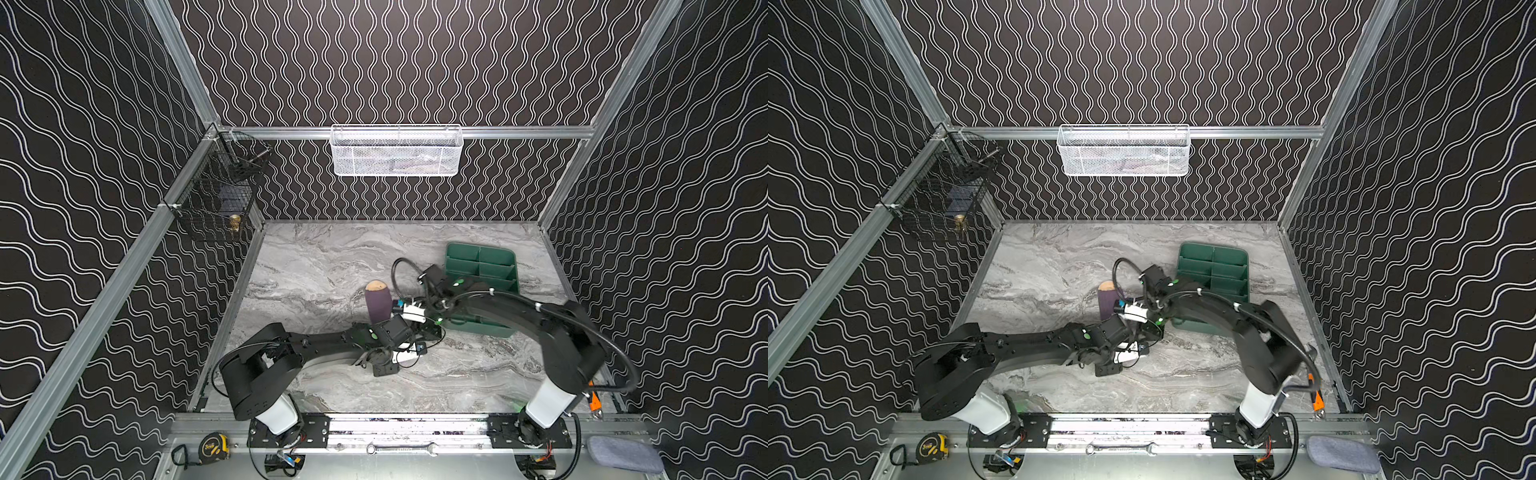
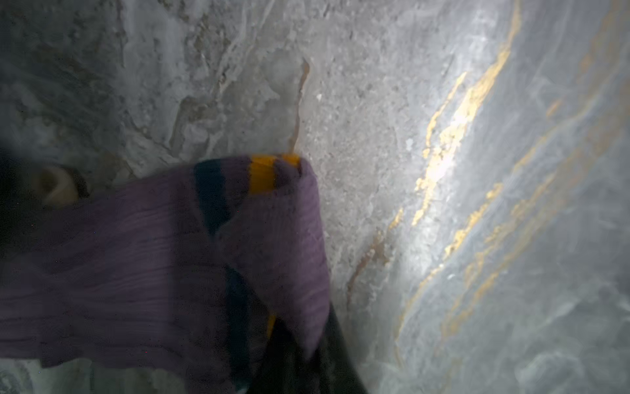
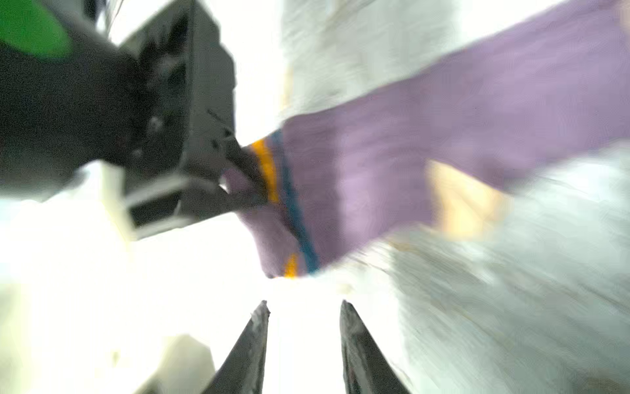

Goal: Roll the socks

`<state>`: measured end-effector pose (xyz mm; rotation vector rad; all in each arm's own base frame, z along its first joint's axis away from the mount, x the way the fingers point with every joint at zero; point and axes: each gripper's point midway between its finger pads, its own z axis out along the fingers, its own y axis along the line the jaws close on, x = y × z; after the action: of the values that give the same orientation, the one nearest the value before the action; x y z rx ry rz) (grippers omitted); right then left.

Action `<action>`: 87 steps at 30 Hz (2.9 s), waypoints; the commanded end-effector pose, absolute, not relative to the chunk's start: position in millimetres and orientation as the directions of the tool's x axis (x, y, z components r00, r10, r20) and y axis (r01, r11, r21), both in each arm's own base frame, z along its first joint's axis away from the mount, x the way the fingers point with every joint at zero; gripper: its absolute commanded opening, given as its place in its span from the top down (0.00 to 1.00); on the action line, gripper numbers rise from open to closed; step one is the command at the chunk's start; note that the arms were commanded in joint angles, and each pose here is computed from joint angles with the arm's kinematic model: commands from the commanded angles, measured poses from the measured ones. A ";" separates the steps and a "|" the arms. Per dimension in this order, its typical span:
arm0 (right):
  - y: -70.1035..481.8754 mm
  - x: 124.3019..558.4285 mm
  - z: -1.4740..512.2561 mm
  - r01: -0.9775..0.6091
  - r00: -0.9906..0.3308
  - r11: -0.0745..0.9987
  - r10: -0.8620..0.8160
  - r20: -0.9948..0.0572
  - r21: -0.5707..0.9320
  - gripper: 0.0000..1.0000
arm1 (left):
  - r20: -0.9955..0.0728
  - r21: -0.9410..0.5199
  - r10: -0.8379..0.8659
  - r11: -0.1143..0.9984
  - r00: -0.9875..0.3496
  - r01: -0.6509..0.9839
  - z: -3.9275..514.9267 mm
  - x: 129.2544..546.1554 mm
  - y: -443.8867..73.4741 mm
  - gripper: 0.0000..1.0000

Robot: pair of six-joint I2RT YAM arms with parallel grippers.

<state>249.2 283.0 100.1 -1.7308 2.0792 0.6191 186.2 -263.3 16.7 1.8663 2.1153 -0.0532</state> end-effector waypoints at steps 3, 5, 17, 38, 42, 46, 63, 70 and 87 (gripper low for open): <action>231.9 329.4 169.8 -0.845 -0.267 0.506 -0.678 -0.684 -0.172 0.61 | -0.224 -0.008 0.964 0.148 -0.146 0.989 11.6 164.2 -258.2 1.00; 199.0 352.1 204.4 -0.716 -0.281 0.646 -0.614 -0.738 -0.264 0.60 | -0.233 -0.092 0.955 0.167 -0.184 0.982 13.8 162.5 -263.8 1.00; 120.3 348.1 331.4 -0.211 -0.114 0.974 -0.104 -0.988 -0.078 0.00 | -0.157 -0.400 0.912 0.292 -0.379 0.869 13.2 167.2 -264.6 1.00; 263.8 170.2 91.7 -0.757 0.332 -0.009 -0.867 -0.372 -0.654 0.21 | -0.046 -0.548 0.832 0.442 -0.554 0.710 -18.5 197.4 -244.6 1.00; 292.9 184.7 77.8 -0.721 0.360 -0.018 -0.864 -0.351 -0.693 0.25 | -0.051 -0.546 0.829 0.444 -0.557 0.711 -17.5 198.3 -245.1 1.00; 311.0 193.4 64.8 -0.693 0.398 -0.042 -0.855 -0.333 -0.720 0.26 | -0.050 -0.551 0.830 0.441 -0.556 0.708 -16.6 197.9 -245.5 1.00; 290.1 180.6 -12.8 -0.833 0.341 -0.204 -0.921 -0.187 -0.514 0.83 | -0.076 -0.549 0.829 0.429 -0.554 0.717 -11.1 203.0 -250.2 0.99; 273.1 152.8 -20.6 -0.918 0.270 -0.204 -0.950 -0.159 -0.339 1.00 | -0.191 -0.436 0.812 0.433 -0.551 0.789 16.3 226.3 -254.2 0.65; 266.9 128.8 -2.9 -0.990 0.082 -0.068 -0.991 -0.109 -0.123 1.00 | -0.279 -0.070 0.558 0.800 -0.782 0.596 30.8 333.1 -215.3 0.57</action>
<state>163.3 303.7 16.8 -2.0256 1.8465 -0.0371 317.4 -223.8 38.9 1.0226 2.6846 -0.3359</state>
